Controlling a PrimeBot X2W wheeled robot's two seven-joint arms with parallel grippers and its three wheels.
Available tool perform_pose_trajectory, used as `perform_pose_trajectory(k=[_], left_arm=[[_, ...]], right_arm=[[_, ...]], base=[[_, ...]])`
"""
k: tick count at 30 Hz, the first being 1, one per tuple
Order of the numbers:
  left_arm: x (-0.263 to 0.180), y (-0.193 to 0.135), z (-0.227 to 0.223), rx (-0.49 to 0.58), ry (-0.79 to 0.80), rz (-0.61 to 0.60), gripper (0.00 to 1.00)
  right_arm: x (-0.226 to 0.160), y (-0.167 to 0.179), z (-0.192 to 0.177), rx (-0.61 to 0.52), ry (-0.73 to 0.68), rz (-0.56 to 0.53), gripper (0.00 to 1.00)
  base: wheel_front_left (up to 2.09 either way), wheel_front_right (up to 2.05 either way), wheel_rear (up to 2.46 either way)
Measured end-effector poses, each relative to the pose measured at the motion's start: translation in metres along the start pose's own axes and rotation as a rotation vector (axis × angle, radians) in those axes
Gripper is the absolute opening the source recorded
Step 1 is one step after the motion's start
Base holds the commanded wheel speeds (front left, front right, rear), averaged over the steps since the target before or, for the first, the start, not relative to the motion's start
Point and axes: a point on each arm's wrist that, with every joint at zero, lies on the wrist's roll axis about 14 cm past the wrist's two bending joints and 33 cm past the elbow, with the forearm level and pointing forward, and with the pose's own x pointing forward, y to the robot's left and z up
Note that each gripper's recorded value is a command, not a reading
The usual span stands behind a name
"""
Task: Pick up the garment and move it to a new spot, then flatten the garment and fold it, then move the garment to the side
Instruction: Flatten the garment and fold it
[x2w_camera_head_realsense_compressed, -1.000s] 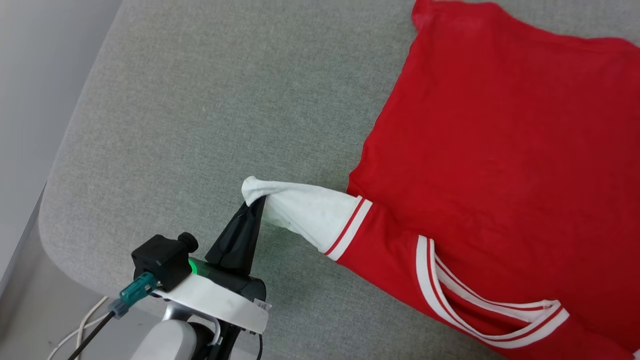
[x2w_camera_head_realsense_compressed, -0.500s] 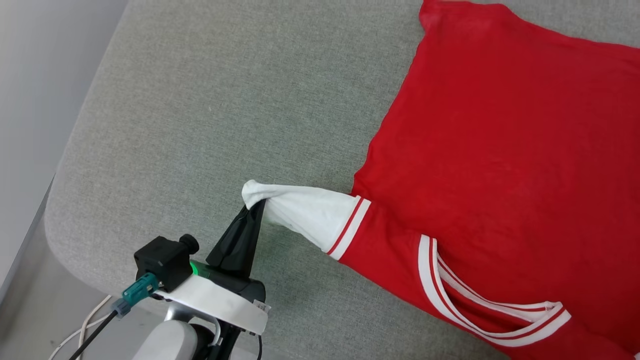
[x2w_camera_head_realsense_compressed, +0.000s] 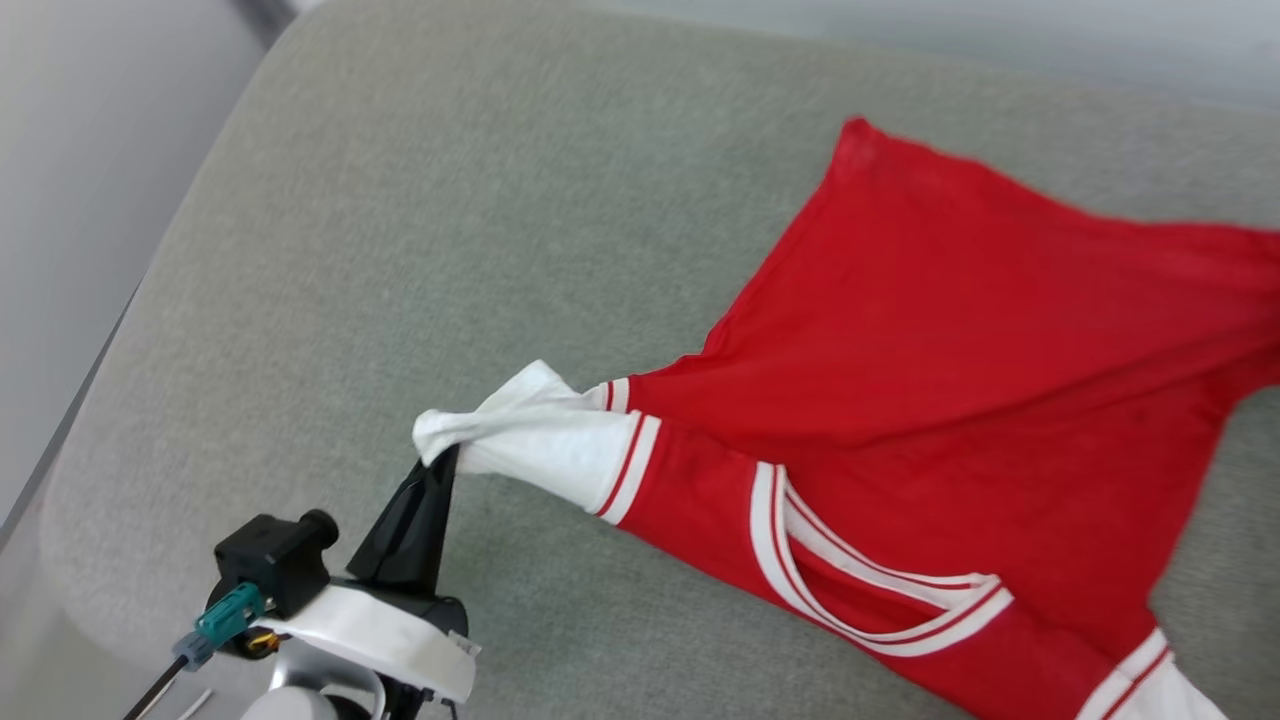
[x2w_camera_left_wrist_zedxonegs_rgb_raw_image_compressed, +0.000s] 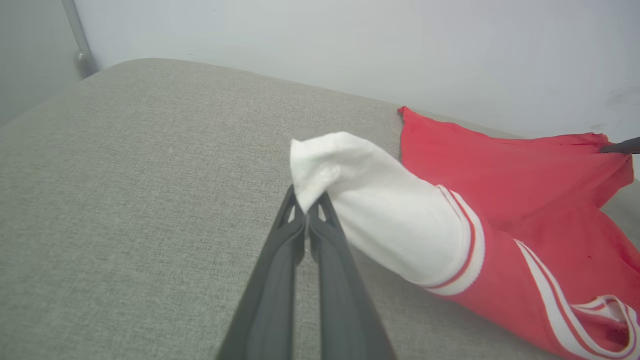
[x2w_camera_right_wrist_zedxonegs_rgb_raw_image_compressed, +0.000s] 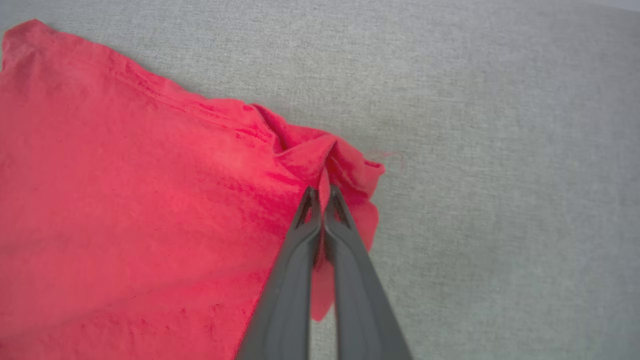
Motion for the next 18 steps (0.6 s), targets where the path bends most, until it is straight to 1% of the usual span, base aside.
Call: perform_pose_trajectory(k=[1,2,3,4,5,12,14,18], left_arm=[[-0.001,0.0,0.002,0.001,-0.002,-0.002,0.0],[-0.001,0.0,0.002,0.001,-0.002,-0.002,0.0],[-0.004,-0.002,0.003,0.002,0.0,-0.007,0.0],[-0.004,-0.002,0.003,0.002,0.0,-0.007,0.0],[-0.007,-0.003,0.003,0.0,0.001,-0.008,0.0],[-0.009,-0.015,-0.003,-0.021,0.034,-0.048,0.0],[-0.007,-0.018,-0.006,-0.041,0.046,-0.057,0.0],[-0.003,-0.024,-0.01,-0.037,0.067,-0.077,0.0]], right_arm=[[-0.008,-0.007,-0.006,0.002,-0.002,-0.01,0.0],[-0.008,-0.007,-0.006,0.002,-0.002,-0.01,0.0],[-0.024,-0.02,-0.023,0.004,-0.002,-0.031,0.0],[-0.024,-0.02,-0.023,0.004,-0.002,-0.031,0.0],[-0.032,-0.025,-0.034,0.007,0.005,-0.038,0.0],[-0.087,-0.058,-0.124,0.049,0.045,-0.089,0.0],[-0.1,-0.06,-0.153,0.083,0.058,-0.091,0.0],[-0.124,-0.062,-0.217,0.168,0.105,-0.108,0.0]], base=[[0.0,0.0,0.0],[0.0,0.0,0.0],[0.0,0.0,0.0],[0.0,0.0,0.0],[0.0,0.0,0.0],[0.0,0.0,0.0],[0.0,0.0,0.0],[0.0,0.0,0.0]])
